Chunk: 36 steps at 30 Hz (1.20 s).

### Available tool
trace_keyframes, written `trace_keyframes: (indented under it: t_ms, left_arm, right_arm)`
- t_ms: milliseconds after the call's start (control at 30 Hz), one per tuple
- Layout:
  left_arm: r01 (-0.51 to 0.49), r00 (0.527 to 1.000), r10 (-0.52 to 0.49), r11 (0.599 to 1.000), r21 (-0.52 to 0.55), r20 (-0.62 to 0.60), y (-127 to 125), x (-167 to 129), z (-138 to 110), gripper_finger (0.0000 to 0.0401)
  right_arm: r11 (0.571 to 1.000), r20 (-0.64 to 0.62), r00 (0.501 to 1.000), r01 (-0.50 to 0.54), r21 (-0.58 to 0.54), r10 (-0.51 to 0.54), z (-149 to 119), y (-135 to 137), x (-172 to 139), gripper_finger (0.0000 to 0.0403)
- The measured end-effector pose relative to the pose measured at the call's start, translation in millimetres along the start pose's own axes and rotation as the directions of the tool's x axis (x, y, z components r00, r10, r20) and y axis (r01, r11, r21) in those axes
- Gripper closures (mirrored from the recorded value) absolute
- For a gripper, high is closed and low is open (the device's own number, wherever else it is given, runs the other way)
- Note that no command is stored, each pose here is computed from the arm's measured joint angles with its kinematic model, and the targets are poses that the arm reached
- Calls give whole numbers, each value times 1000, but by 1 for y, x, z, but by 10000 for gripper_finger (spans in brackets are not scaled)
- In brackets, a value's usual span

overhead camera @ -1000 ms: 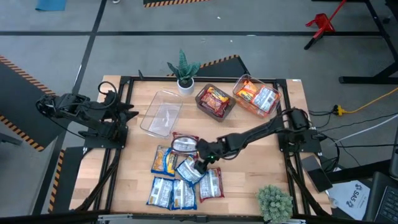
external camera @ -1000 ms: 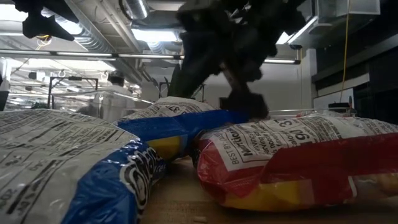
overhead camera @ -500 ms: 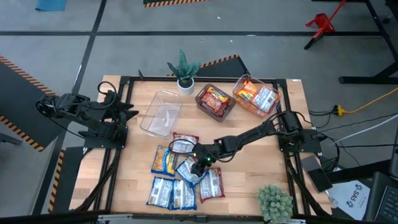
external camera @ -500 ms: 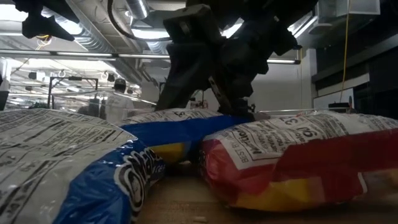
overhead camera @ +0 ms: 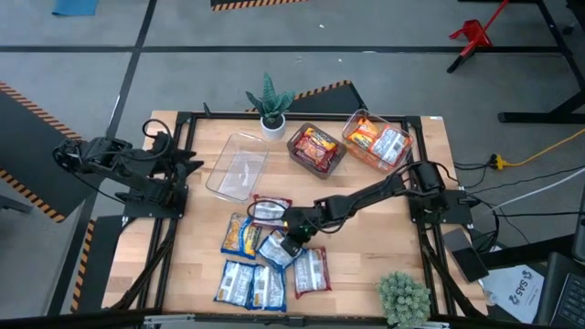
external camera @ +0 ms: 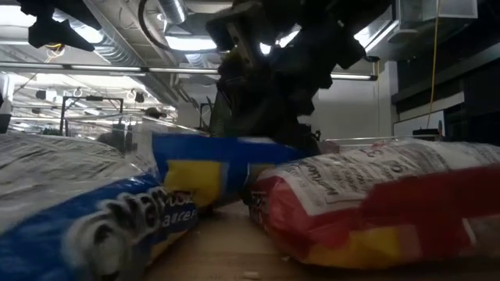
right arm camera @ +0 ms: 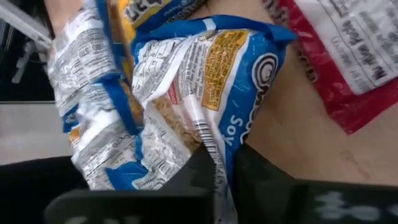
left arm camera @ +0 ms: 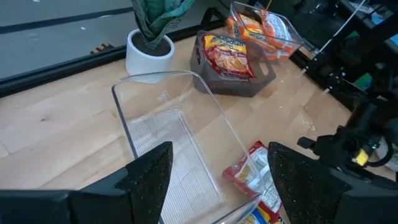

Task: Sort Maruchan noodles
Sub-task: Put the blue noodle pack into the left transparent bin

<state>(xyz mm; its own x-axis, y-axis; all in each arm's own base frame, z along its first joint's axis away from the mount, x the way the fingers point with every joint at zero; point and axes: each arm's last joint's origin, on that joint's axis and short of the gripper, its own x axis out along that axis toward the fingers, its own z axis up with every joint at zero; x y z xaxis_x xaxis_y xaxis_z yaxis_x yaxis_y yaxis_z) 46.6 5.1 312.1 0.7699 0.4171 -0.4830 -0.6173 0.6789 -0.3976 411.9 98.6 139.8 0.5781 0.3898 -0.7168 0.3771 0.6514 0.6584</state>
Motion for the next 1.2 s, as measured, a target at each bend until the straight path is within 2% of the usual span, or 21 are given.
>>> trace_keyframes:
  t_ms: [133,367,500,633,733,867,1000,1067,1200]
  left_arm:
    - [-4,1000,4,1000,0,6,0,0,0,143]
    - [-6,1000,6,1000,6,6,0,0,0,143]
    - [-7,1000,7,1000,9,7,0,0,0,143]
    - [-8,1000,8,1000,10,6,0,0,0,143]
    - [-11,1000,11,1000,13,6,1,0,0,143]
    - [-21,1000,21,1000,12,19,1,0,0,143]
    - [-22,1000,22,1000,12,20,1,0,0,143]
    - [-27,999,26,1000,12,26,1,0,0,143]
    - [-40,998,39,999,11,44,2,0,1,143]
  right_arm:
    - [998,-3,998,-67,-9,67,12,12,-11,388]
    - [983,37,989,-137,-121,143,46,44,-55,395]
    - [970,117,983,-117,-211,144,75,62,-85,398]
    - [961,283,954,-14,-277,96,112,72,-122,396]
    - [955,403,915,101,-280,21,137,66,-146,399]
    - [955,529,845,217,-203,-80,164,44,-168,398]
    - [959,564,817,242,-144,-121,184,17,-173,400]
    - [960,558,817,252,-122,-143,192,3,-169,400]
    - [967,547,832,210,-147,-98,206,-16,-151,399]
